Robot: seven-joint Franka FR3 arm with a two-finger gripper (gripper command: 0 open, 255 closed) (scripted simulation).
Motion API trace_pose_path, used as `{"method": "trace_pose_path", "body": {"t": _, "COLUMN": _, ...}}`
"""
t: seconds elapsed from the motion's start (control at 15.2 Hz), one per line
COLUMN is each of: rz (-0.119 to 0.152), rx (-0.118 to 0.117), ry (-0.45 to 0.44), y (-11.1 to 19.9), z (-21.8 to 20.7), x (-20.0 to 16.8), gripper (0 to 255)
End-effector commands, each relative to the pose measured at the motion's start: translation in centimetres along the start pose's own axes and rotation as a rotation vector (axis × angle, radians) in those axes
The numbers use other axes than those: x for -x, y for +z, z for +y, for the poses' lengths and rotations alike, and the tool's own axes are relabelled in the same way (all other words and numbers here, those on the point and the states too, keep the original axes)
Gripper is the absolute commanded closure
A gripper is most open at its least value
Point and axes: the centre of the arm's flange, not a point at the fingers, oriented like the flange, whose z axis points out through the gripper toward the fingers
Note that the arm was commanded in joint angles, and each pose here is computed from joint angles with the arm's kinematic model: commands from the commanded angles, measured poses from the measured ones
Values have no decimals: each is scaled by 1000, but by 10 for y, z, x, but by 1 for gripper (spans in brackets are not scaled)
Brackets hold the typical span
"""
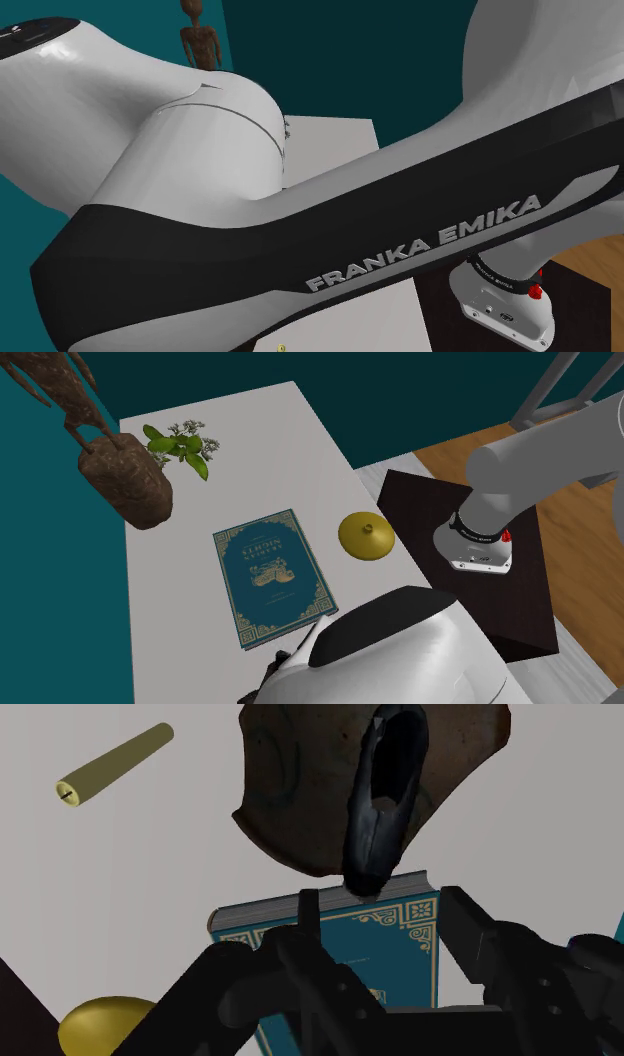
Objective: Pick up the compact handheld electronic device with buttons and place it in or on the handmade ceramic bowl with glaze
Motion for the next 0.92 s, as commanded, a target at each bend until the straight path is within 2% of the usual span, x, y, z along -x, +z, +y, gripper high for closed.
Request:
{"method": "trace_pose_path", "body": {"t": 0.0, "rz": 0, "rx": 0, "ry": 0, "y": 0, "z": 0, "x": 0, "gripper": 0}}
{"method": "trace_pose_path", "body": {"t": 0.26, "rz": 0, "rx": 0, "ry": 0, "y": 0, "z": 0, "x": 0, "gripper": 0}}
{"method": "trace_pose_path", "body": {"t": 0.53, "rz": 0, "rx": 0, "ry": 0, "y": -50, "z": 0, "x": 0, "gripper": 0}}
{"method": "trace_pose_path", "body": {"t": 0.86, "rz": 0, "rx": 0, "ry": 0, "y": -50, "z": 0, "x": 0, "gripper": 0}}
